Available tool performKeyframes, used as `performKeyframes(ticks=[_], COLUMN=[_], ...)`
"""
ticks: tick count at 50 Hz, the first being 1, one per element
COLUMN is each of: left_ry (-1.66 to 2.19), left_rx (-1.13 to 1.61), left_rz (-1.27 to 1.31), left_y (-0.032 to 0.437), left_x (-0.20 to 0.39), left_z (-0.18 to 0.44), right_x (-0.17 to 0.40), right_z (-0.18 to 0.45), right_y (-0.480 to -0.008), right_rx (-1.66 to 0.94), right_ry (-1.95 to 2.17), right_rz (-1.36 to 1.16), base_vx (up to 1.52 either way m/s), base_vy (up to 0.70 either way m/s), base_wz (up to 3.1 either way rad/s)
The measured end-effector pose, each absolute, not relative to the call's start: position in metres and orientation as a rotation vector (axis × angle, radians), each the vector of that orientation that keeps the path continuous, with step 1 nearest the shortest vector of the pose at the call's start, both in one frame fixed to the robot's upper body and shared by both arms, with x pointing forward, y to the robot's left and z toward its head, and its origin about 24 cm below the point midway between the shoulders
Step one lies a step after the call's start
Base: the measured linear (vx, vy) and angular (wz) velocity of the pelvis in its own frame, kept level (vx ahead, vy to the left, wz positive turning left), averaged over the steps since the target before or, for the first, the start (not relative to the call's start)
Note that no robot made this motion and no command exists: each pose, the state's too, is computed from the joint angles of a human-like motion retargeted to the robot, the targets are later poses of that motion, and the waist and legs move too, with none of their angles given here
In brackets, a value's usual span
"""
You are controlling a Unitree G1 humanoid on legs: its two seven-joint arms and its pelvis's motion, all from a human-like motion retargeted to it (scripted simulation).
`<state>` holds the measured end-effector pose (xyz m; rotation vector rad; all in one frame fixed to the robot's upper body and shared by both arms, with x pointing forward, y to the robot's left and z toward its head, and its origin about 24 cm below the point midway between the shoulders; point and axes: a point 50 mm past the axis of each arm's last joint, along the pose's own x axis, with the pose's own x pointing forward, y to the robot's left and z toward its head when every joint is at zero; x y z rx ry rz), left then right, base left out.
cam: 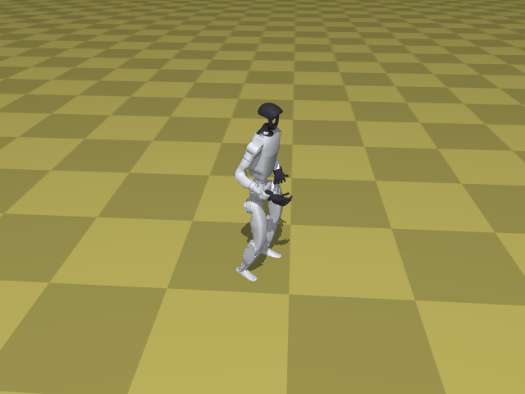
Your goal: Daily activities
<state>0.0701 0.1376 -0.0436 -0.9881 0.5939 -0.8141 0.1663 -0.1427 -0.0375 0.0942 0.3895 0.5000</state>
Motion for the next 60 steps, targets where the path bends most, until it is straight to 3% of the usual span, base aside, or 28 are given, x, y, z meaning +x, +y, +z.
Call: performKeyframes(ticks=[5,11,16,21,25,35,40,50,55,60], left_ry=[0.333,0.086,0.209,0.293,0.201,0.102,0.109,0.103,0.133,0.157], left_rx=[-0.762,-0.383,0.027,0.35,0.241,-0.305,-0.324,-0.21,-0.229,-0.259], left_rz=[-1.057,-1.419,-1.625,-1.832,-1.901,-1.601,-1.58,-1.733,-1.791,-1.761], left_y=[0.14,0.096,0.042,0.008,0.004,0.053,0.049,0.008,0.005,0.017], left_x=[0.131,0.202,0.243,0.24,0.223,0.195,0.189,0.191,0.19,0.192], left_z=[0.009,0.078,0.076,0.063,0.072,0.071,0.072,0.082,0.079,0.072], right_x=[0.165,0.178,0.201,0.226,0.242,0.228,0.227,0.255,0.241,0.218], right_z=[-0.037,-0.046,-0.046,-0.01,0.039,0.178,0.192,0.15,0.188,0.245], right_y=[-0.152,-0.134,-0.094,-0.063,-0.069,-0.118,-0.099,-0.034,-0.031,-0.06], right_rx=[0.105,0.121,0.098,0.082,0.149,0.209,0.293,0.409,0.451,0.519], right_ry=[0.373,0.402,0.411,0.232,-0.015,-0.708,-0.747,-0.425,-0.6,-0.918], right_rz=[0.381,0.413,0.589,0.715,0.634,0.341,0.372,0.596,0.741,0.731], base_vx=[-0.01,-0.04,-0.03,-0.02,0.0,0.02,0.01,-0.01,-0.02,-0.05], base_vy=[-0.09,0.04,0.14,0.17,0.15,0.08,0.02,0.01,0.05,0.07], base_wz=[0.16,0.16,-0.04,-0.25,-0.16,0.23,0.68,0.73,0.27,-0.06])
